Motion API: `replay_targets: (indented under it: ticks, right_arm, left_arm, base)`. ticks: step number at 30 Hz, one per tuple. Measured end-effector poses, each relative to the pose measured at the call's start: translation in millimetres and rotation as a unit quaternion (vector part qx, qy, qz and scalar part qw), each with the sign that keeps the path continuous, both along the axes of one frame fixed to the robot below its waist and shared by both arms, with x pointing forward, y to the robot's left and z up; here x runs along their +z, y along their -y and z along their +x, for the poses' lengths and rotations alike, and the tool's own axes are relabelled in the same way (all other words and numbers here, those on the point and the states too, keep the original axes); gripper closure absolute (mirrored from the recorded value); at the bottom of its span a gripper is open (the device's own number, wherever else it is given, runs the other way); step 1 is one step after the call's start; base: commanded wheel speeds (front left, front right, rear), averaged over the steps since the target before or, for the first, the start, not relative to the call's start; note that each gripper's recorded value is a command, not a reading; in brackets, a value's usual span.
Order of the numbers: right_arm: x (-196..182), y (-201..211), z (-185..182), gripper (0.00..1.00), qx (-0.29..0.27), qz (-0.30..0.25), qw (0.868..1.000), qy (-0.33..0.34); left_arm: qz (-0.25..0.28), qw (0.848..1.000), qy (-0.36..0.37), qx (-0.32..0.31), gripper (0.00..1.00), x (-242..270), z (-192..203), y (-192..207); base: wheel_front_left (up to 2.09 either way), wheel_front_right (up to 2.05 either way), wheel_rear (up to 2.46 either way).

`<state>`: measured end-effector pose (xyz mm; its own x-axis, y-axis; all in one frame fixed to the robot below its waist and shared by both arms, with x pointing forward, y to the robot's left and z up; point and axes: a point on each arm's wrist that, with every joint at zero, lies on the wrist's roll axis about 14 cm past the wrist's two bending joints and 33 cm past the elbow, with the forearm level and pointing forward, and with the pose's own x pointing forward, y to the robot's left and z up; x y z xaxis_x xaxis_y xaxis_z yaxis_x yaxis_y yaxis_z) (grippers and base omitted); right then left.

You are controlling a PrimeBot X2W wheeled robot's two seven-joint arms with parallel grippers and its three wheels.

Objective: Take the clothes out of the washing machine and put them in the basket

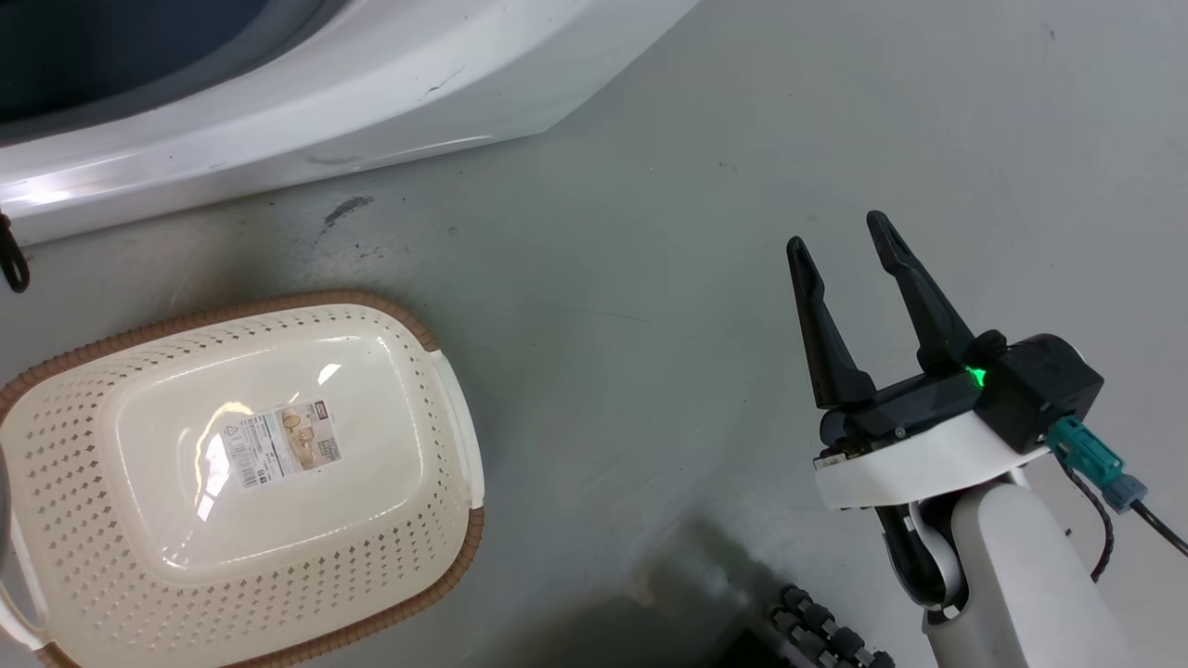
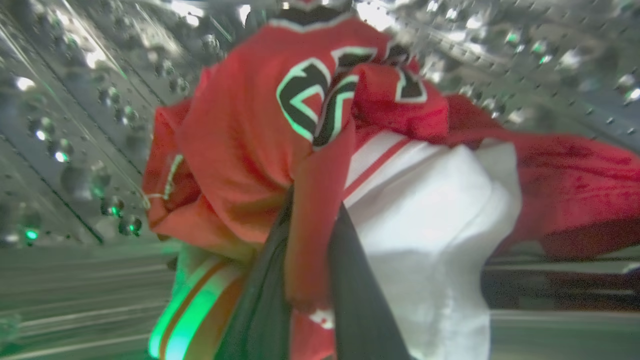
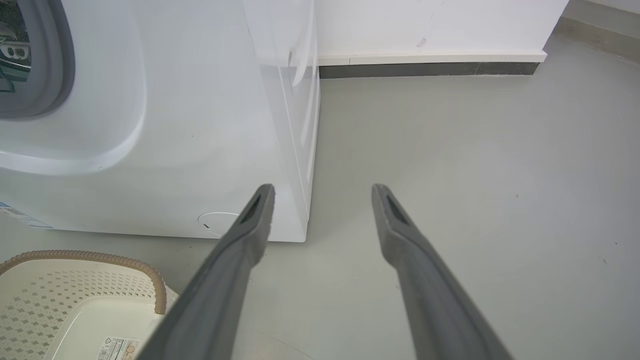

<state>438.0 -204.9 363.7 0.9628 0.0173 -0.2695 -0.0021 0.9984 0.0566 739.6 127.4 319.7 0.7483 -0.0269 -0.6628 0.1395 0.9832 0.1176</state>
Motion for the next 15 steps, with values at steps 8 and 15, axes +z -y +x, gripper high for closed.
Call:
replay_targets:
  ticks: [8,15]
  right_arm:
    - [9.4,2.1,-1.0,0.00,-0.003,-0.001,1.000,0.010]
    - [31.3,4.4,-3.3,0.00,-0.005,-0.010,0.999,0.036]
  left_arm:
    - [-0.009,0.992,0.123,-0.009,1.00,41.7,10.1,4.0]
    - [-0.024,0.971,0.236,-0.018,1.00,81.5,-11.5,6.4]
  base:
    - [0.00,0.00,0.00]
    - [0.00,0.00,0.00]
